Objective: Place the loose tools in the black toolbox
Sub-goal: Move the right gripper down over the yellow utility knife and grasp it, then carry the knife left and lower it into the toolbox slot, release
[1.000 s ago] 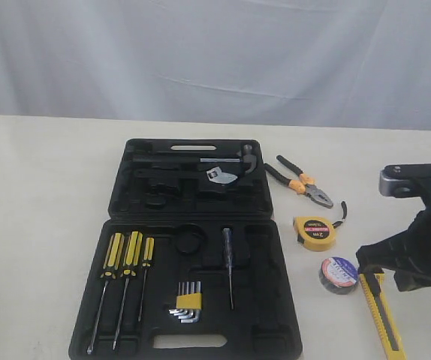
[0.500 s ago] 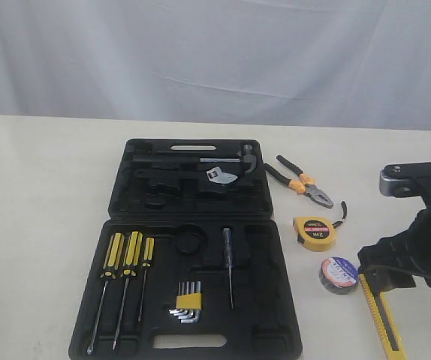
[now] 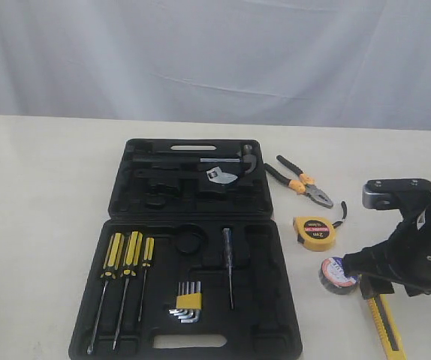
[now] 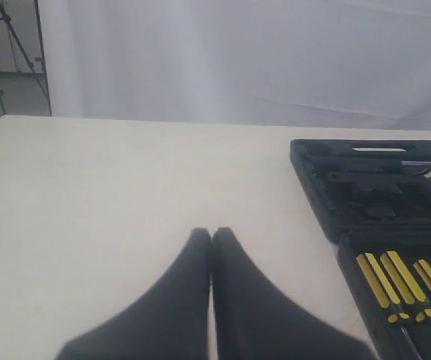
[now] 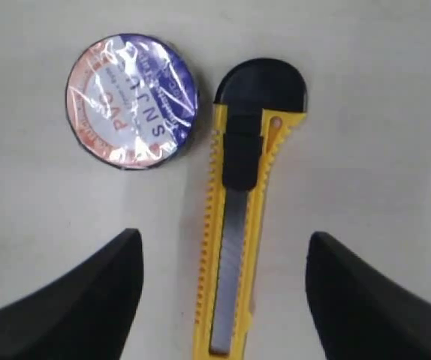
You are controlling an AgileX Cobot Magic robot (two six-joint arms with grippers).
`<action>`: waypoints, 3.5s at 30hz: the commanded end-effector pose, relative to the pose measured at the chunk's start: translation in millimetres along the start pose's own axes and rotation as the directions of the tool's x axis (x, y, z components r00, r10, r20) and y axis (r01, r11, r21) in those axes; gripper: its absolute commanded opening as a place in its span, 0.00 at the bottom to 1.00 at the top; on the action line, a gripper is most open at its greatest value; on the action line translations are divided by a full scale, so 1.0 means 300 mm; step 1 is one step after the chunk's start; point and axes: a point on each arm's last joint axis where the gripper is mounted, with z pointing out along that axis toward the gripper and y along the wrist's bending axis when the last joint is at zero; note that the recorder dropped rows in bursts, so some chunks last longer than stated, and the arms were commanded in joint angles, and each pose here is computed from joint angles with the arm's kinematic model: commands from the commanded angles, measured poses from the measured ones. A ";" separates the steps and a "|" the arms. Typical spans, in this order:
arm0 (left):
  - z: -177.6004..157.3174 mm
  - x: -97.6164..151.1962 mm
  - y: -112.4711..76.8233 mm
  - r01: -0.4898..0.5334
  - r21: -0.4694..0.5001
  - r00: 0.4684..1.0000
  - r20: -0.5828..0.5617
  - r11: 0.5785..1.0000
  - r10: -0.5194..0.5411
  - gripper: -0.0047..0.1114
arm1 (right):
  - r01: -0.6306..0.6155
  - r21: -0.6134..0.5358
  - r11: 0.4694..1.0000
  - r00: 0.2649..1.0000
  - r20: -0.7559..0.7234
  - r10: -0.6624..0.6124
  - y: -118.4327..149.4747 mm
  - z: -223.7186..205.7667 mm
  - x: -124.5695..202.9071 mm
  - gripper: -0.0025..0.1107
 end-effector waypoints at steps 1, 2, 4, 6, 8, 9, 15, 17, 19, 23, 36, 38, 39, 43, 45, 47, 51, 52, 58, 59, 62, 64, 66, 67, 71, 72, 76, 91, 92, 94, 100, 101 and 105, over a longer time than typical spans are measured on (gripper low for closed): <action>0.000 0.002 0.000 0.004 0.003 1.000 0.000 1.000 -0.004 0.04 | -0.011 -0.004 1.000 1.000 -0.007 0.011 -0.002 0.050 -0.007 0.55; 0.000 0.002 0.000 0.004 0.003 1.000 0.000 1.000 -0.004 0.04 | -0.011 -0.004 1.000 1.000 -0.010 0.011 -0.002 0.063 -0.009 0.55; 0.000 0.002 0.000 0.004 0.003 1.000 0.000 1.000 -0.004 0.04 | -0.015 -0.003 1.000 1.000 -0.017 0.015 -0.002 0.085 -0.011 0.55; 0.000 0.002 0.000 0.004 0.003 1.000 0.000 1.000 -0.004 0.04 | -0.015 -0.002 1.000 0.999 -0.031 0.015 -0.002 0.109 -0.010 0.55; 0.000 0.002 0.000 0.004 0.003 1.000 0.000 1.000 -0.004 0.04 | -0.007 0.003 1.000 0.999 -0.045 0.008 -0.003 0.133 -0.009 0.55; 0.000 0.002 0.000 0.004 0.003 1.000 0.000 1.000 -0.004 0.04 | -0.007 0.004 1.000 0.999 -0.051 0.008 -0.003 0.145 -0.009 0.55; 0.000 0.002 0.000 0.004 0.003 1.000 0.000 1.000 -0.004 0.04 | -0.007 0.006 1.000 0.997 -0.083 0.007 -0.003 0.192 -0.003 0.55; 0.000 0.002 0.000 0.004 0.003 1.000 0.000 1.000 -0.004 0.04 | -0.007 0.007 1.000 0.995 -0.100 0.008 -0.003 0.203 0.002 0.52; 0.000 0.002 0.000 0.002 0.003 1.000 0.000 1.000 -0.002 0.04 | -0.007 0.008 1.000 0.994 -0.111 0.008 -0.004 0.204 0.005 0.41; 0.000 0.002 0.000 0.002 0.003 1.000 0.000 1.000 -0.002 0.04 | -0.006 0.013 1.000 0.989 -0.145 0.008 -0.005 0.203 0.016 0.03; 0.000 0.002 0.000 0.003 0.003 1.000 0.000 1.000 -0.003 0.04 | -0.074 -0.066 0.995 0.997 -0.042 0.071 0.049 -0.204 0.015 0.02; 0.000 0.002 0.000 0.003 0.003 1.000 0.000 1.000 -0.003 0.04 | -0.062 -0.091 0.994 0.998 -0.016 0.061 0.111 -0.253 0.041 0.02; 0.000 0.002 0.000 0.003 0.003 1.000 0.000 1.000 -0.003 0.04 | -0.049 -0.109 0.993 0.999 0.005 0.049 0.155 -0.267 0.051 0.02; 0.000 0.002 0.000 0.003 0.003 1.000 0.000 1.000 -0.003 0.04 | -0.027 -0.193 0.981 0.993 0.109 0.049 0.314 -0.255 0.033 0.02; 0.000 0.002 0.000 0.003 0.003 1.000 0.000 1.000 -0.003 0.04 | -0.019 -0.212 0.977 0.991 0.124 0.047 0.364 -0.239 0.006 0.02; 0.000 0.002 0.000 0.003 0.003 1.000 0.000 1.000 -0.003 0.04 | -0.004 -0.217 0.976 0.992 0.125 0.032 0.407 -0.213 -0.028 0.02; 0.000 0.002 0.000 0.003 0.003 1.000 0.000 1.000 -0.003 0.04 | 0.003 -0.198 0.980 0.990 0.136 0.024 0.470 -0.158 -0.111 0.02; 0.000 0.002 0.000 0.003 0.003 1.000 0.000 1.000 -0.003 0.04 | -0.001 -0.182 0.983 0.990 0.138 0.027 0.475 -0.146 -0.130 0.02; 0.000 0.002 0.000 0.003 0.003 1.000 0.000 1.000 -0.003 0.04 | -0.012 -0.079 0.997 0.993 0.118 0.022 0.482 -0.022 -0.171 0.02; 0.000 0.002 0.000 0.003 0.003 1.000 0.000 1.000 -0.003 0.04 | -0.010 -0.073 0.997 0.993 0.116 0.018 0.483 -0.006 -0.172 0.02; 0.000 0.002 0.000 0.003 0.003 1.000 0.000 1.000 -0.003 0.04 | -0.007 -0.072 0.997 0.994 0.112 0.016 0.489 0.029 -0.175 0.02; 0.000 0.002 0.000 0.003 0.003 1.000 0.000 1.000 -0.003 0.04 | -0.008 -0.073 0.997 0.994 0.110 0.017 0.492 0.046 -0.177 0.02; 0.000 0.002 0.000 0.003 0.003 1.000 0.000 1.000 -0.003 0.04 | -0.007 -0.075 0.997 0.994 0.110 0.015 0.495 0.062 -0.178 0.02; 0.000 0.002 0.000 0.003 0.003 1.000 0.000 1.000 -0.003 0.04 | -0.011 -0.077 0.997 0.994 0.111 0.020 0.496 0.065 -0.179 0.02; 0.000 0.002 0.000 0.003 0.003 1.000 0.000 1.000 -0.003 0.04 | -0.013 -0.079 0.997 0.994 0.111 0.022 0.498 0.075 -0.180 0.02; 0.000 0.002 0.000 0.003 0.003 1.000 0.000 1.000 -0.003 0.04 | -0.013 -0.079 0.997 0.993 0.112 0.022 0.498 0.077 -0.180 0.02; 0.000 0.002 0.000 0.003 0.003 1.000 0.000 1.000 -0.003 0.04 | -0.001 -0.074 0.997 0.993 0.119 0.010 0.497 0.079 -0.182 0.03; 0.000 0.002 0.000 0.003 0.003 1.000 0.000 1.000 -0.003 0.04 | 0.028 -0.039 0.999 0.994 0.108 -0.024 0.488 0.080 -0.178 0.53; 0.000 0.002 0.000 0.003 0.003 1.000 0.000 1.000 -0.003 0.04 | 0.028 -0.039 0.999 0.994 0.108 -0.024 0.488 0.080 -0.178 0.53; 0.000 0.002 0.000 0.003 0.003 1.000 0.000 1.000 -0.003 0.04 | 0.028 -0.039 0.999 0.994 0.108 -0.024 0.488 0.080 -0.178 0.53; 0.000 0.002 0.000 0.003 0.003 1.000 0.000 1.000 -0.003 0.04 | 0.028 -0.046 0.999 0.992 0.120 -0.022 0.487 0.063 -0.181 0.53; 0.000 0.002 0.000 0.003 0.003 1.000 0.000 1.000 -0.003 0.04 | 0.027 -0.047 0.999 0.992 0.125 -0.021 0.486 0.052 -0.181 0.53; 0.000 0.002 0.000 0.003 0.003 1.000 0.000 1.000 -0.003 0.04 | 0.054 -0.062 0.997 0.985 0.166 -0.043 0.481 -0.018 -0.185 0.33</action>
